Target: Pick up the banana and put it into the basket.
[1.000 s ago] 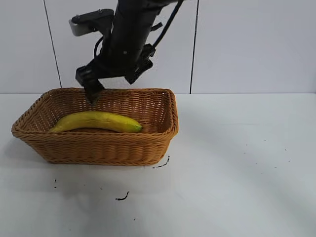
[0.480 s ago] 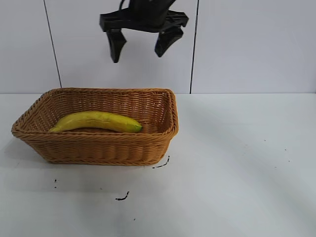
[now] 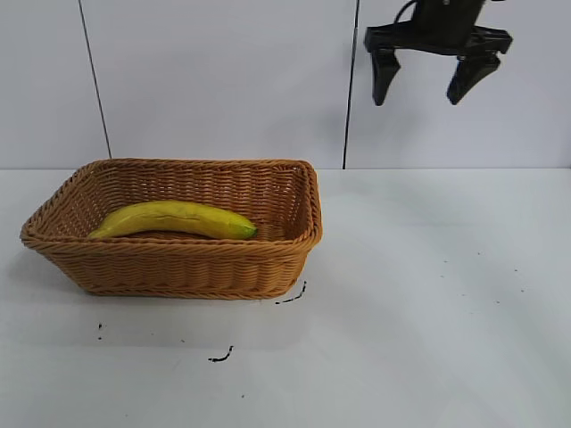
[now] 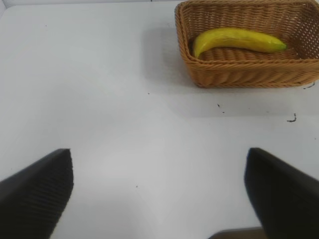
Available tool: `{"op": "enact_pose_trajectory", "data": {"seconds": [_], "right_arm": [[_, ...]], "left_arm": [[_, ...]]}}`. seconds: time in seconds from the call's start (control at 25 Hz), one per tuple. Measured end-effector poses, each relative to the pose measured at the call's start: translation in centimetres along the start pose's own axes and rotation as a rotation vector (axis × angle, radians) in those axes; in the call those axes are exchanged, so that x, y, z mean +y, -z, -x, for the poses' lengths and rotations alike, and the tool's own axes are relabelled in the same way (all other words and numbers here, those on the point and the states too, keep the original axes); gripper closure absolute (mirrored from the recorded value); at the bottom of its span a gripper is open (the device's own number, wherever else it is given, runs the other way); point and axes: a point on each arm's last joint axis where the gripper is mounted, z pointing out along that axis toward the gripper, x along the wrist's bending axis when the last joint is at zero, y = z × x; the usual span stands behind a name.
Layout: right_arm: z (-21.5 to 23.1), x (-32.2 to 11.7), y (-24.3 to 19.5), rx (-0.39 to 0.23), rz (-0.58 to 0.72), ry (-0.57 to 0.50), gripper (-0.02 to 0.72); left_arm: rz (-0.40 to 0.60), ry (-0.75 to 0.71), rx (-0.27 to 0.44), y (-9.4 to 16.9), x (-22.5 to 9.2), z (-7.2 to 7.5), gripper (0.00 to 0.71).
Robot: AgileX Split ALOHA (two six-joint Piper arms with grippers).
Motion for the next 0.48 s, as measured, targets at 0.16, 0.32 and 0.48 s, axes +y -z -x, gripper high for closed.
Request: {"op": "enact_pose_trajectory", "data": {"seconds": [0.16,0.32,0.48], "right_arm": [[0.3,-0.1,1.3,-0.003,0.015,-0.007,0.013],[0.8,-1.7,3.5,-0.020,-0.015,-0.007,0.013],[1.2,-5.2,4.7,-0.036,-0.110,-0.008,0.013]], "left_arm": [[0.000,0.000,0.000,0.0,0.0,0.0,0.017],[0.000,0.000,0.000,0.0,0.0,0.0,0.017],[0.000,0.000,0.000,0.0,0.0,0.0,0.017]]}}
